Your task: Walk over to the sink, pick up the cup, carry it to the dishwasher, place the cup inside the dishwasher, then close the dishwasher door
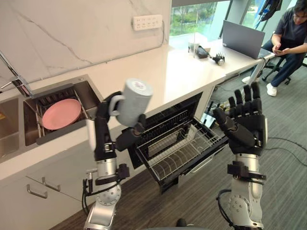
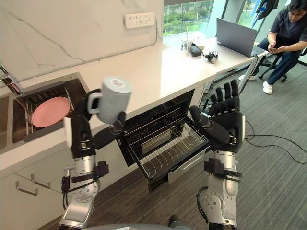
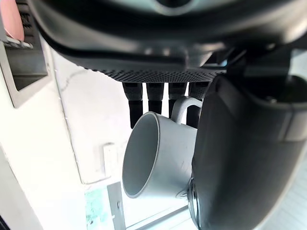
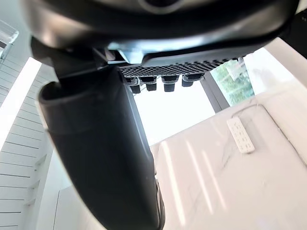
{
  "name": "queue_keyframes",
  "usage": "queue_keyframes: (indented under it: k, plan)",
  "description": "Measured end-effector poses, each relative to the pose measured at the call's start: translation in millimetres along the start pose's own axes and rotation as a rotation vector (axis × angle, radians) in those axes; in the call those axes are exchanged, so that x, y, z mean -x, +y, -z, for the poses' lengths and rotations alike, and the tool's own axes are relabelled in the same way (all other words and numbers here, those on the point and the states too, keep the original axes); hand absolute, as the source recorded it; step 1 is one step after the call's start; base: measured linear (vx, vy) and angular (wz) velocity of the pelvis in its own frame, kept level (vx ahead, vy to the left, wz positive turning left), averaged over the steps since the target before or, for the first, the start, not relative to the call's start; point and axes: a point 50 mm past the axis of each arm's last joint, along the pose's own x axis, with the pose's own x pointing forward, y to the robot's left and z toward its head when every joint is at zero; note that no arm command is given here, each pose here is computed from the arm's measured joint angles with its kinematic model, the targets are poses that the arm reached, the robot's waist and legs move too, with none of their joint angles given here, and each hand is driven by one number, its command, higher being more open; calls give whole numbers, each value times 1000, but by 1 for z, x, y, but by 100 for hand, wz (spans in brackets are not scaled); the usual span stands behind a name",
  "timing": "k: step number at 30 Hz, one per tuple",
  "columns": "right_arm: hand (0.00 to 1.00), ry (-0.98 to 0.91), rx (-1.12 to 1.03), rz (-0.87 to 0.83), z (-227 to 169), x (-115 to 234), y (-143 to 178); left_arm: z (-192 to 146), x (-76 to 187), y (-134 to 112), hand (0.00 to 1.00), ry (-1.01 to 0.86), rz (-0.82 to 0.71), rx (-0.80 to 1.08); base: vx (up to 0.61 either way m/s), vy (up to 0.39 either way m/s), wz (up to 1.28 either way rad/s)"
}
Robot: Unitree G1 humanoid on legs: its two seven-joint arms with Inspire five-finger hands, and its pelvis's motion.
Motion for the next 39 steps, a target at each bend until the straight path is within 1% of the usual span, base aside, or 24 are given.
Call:
queue_keyframes:
  k: [4, 8, 12, 19, 24, 34, 39]
  plan:
    - [100, -9, -113, -69, 0, -6, 10, 4, 0, -13, 0, 3, 83, -50, 0, 0, 0]
    - [100, -17, -132, -128, -2, -9, 20, 7, 0, -16, 0, 15, 109, -75, 0, 0, 0]
    - [100, 45, -166, -185, 6, -11, 32, 8, -4, -21, 0, 8, 138, -82, 0, 0, 0]
    - [100, 152, -217, -256, 22, -11, 50, 1, -4, -36, 0, -26, 191, -67, 0, 0, 0]
    - [100, 174, -188, -265, 22, -13, 50, 2, -6, -36, 0, -29, 195, -84, 0, 0, 0]
    - [100, 224, 38, -199, 29, -13, 50, 1, -10, -37, 0, -38, 183, -95, -9, 0, 3]
    - [100, 252, 44, -163, 32, -12, 49, -4, -16, -38, 0, -71, 177, -93, -1, 0, 3]
